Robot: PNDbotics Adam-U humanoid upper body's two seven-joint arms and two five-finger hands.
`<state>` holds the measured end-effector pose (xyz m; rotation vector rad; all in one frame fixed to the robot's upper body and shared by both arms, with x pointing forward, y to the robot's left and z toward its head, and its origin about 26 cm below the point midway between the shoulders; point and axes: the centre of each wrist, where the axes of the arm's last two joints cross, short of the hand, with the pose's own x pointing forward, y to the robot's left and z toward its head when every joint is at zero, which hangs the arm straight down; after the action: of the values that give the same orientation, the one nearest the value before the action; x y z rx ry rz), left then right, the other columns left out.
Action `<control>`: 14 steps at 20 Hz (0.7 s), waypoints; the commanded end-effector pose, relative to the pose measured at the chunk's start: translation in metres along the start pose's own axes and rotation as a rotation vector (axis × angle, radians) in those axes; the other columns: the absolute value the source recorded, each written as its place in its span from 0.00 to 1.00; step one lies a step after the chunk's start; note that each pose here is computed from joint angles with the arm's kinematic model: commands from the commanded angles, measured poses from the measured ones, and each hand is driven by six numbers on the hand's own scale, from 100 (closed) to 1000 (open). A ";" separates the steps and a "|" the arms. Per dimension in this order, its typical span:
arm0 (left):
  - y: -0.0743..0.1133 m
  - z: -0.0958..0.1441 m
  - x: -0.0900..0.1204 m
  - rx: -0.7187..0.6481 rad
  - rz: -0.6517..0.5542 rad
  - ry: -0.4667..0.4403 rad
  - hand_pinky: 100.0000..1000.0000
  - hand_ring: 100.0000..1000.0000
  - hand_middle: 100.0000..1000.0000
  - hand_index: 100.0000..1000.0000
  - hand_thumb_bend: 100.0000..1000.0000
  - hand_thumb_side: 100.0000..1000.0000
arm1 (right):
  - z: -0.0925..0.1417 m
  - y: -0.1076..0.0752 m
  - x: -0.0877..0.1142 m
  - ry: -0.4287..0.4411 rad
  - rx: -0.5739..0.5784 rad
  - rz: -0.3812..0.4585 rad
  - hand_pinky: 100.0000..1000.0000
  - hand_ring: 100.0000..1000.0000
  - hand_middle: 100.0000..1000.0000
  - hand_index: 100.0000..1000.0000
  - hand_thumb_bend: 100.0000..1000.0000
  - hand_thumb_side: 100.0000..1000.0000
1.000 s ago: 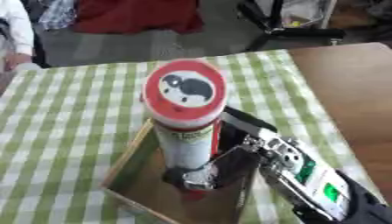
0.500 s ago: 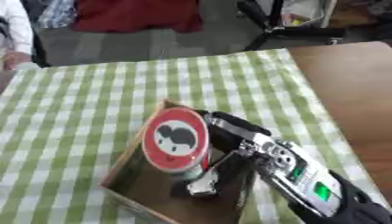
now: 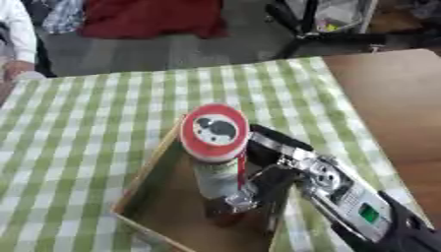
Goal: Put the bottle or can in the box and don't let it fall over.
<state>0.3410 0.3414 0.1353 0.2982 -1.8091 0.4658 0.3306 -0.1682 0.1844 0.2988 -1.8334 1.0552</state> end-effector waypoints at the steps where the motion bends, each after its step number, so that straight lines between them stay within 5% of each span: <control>1: 0.002 -0.004 0.012 -0.008 -0.005 -0.038 0.81 0.81 0.73 0.74 0.57 0.65 | 0.007 -0.012 0.011 -0.009 -0.026 0.020 1.00 0.93 0.95 0.95 0.77 0.30; 14: 0.004 -0.004 0.012 -0.006 -0.009 -0.037 0.81 0.81 0.73 0.74 0.56 0.65 | 0.041 -0.030 0.017 0.035 -0.043 0.088 0.99 0.92 0.95 0.97 0.76 0.28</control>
<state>0.3408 0.3416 0.1352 0.2986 -1.8089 0.4656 0.3174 -0.2082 0.1962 0.2032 -1.8183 1.0542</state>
